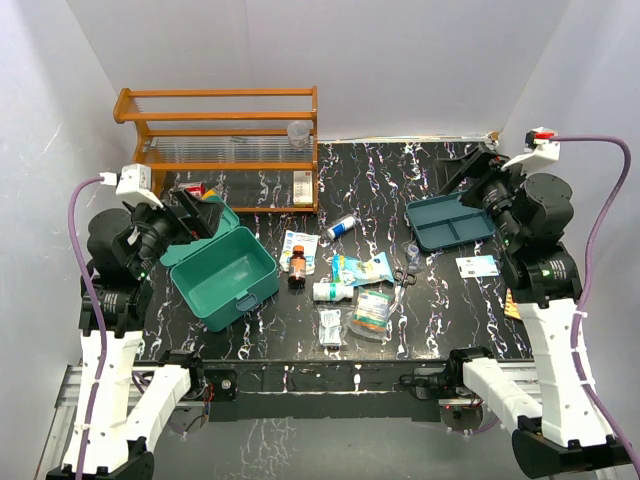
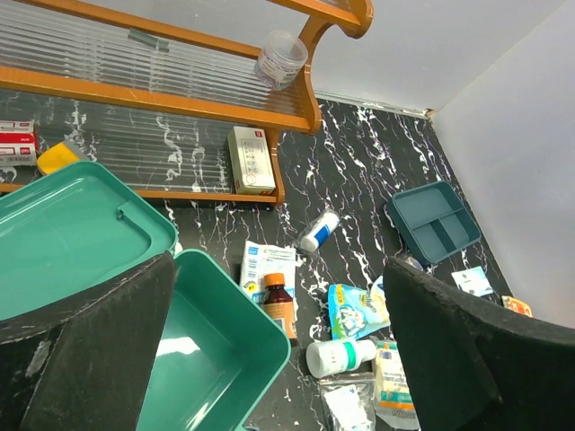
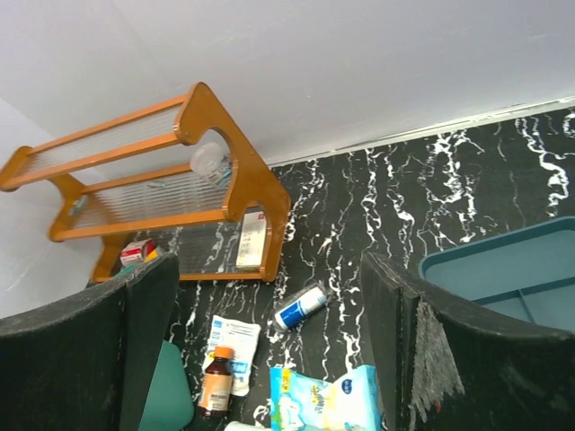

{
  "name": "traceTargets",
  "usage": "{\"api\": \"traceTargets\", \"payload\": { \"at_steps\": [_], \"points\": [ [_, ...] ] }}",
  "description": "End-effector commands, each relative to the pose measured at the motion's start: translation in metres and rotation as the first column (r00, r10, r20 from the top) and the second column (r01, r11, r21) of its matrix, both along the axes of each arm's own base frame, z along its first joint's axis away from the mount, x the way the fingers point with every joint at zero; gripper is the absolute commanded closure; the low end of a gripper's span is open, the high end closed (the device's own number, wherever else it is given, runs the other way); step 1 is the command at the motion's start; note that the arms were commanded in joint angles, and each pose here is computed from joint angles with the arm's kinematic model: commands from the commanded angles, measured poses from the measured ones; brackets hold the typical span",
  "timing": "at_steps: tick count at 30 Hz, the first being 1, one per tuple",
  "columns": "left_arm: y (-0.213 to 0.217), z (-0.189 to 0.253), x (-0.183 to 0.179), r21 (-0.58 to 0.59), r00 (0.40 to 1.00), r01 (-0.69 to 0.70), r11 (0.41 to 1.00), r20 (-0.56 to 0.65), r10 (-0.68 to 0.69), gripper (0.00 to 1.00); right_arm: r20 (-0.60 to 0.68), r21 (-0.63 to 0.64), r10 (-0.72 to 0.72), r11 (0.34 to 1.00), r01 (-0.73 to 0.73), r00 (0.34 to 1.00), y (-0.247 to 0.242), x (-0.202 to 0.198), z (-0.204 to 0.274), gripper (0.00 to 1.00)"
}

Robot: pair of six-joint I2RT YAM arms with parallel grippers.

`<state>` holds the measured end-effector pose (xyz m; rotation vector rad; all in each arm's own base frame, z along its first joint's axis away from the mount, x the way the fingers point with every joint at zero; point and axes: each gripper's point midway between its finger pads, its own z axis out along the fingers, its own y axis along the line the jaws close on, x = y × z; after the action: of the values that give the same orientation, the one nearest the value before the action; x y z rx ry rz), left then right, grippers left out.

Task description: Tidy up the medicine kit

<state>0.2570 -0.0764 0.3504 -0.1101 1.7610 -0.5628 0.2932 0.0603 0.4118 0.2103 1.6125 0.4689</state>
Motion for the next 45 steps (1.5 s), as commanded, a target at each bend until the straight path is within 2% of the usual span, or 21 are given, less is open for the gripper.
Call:
{"api": "traceTargets", "payload": {
  "at_steps": [1,9,11,15,19,22,27,30,32,34,38,42,45],
  "points": [
    [-0.007,0.017,-0.002,-0.008,0.998,0.045,0.999,0.050,-0.045,0.02,0.078,0.069,0.057,0.996,-0.062,0.995,0.012,0.006,0.022,0.19],
    [-0.016,0.004,0.002,-0.008,0.994,0.110,0.994,0.022,-0.110,0.01,0.047,0.101,0.168,0.980,-0.172,0.985,0.032,0.017,0.001,0.15],
    [-0.025,-0.001,0.001,-0.005,0.986,0.165,0.986,0.018,-0.165,0.01,0.032,0.102,0.205,0.973,-0.207,0.978,0.039,0.019,-0.008,0.14],
    [-0.055,-0.020,-0.004,0.005,0.928,0.373,0.928,0.007,-0.373,0.01,-0.022,0.099,0.289,0.953,-0.285,0.957,0.052,0.026,-0.033,0.14],
    [-0.082,-0.036,-0.012,-0.079,0.851,0.522,0.849,-0.016,-0.525,0.01,-0.088,0.128,0.354,0.931,-0.342,0.931,0.064,0.032,-0.063,0.17],
    [-0.097,-0.044,-0.015,-0.148,0.810,0.576,0.804,-0.031,-0.585,0.04,-0.156,0.153,0.395,0.915,-0.372,0.906,0.076,0.036,-0.090,0.21],
    [-0.122,-0.066,-0.010,-0.201,0.795,0.577,0.792,-0.083,-0.601,0.07,-0.275,0.195,0.434,0.899,-0.393,0.858,0.093,0.041,-0.133,0.27],
    [-0.141,-0.080,-0.001,-0.187,0.810,0.537,0.822,-0.159,-0.565,0.15,-0.324,0.227,0.437,0.897,-0.380,0.839,0.101,0.045,-0.154,0.29],
    [-0.152,-0.093,0.009,-0.141,0.837,0.478,0.867,-0.227,-0.498,0.18,-0.361,0.240,0.425,0.902,-0.358,0.830,0.105,0.047,-0.167,0.30],
    [-0.157,-0.112,0.025,-0.073,0.867,0.376,0.924,-0.325,-0.378,0.23,-0.396,0.254,0.395,0.915,-0.315,0.829,0.104,0.051,-0.181,0.32],
    [-0.155,-0.145,0.043,0.111,0.882,0.207,0.972,-0.452,-0.136,0.25,-0.466,0.290,0.339,0.931,-0.221,0.817,0.099,0.055,-0.207,0.36],
    [-0.152,-0.173,0.048,0.179,0.840,0.112,0.978,-0.543,0.003,0.30,-0.522,0.305,0.310,0.938,-0.165,0.795,0.096,0.054,-0.227,0.40],
    [-0.160,-0.193,0.048,0.210,0.799,0.103,0.972,-0.599,0.045,0.31,-0.544,0.310,0.300,0.940,-0.144,0.784,0.095,0.052,-0.234,0.41]
  ]
}}
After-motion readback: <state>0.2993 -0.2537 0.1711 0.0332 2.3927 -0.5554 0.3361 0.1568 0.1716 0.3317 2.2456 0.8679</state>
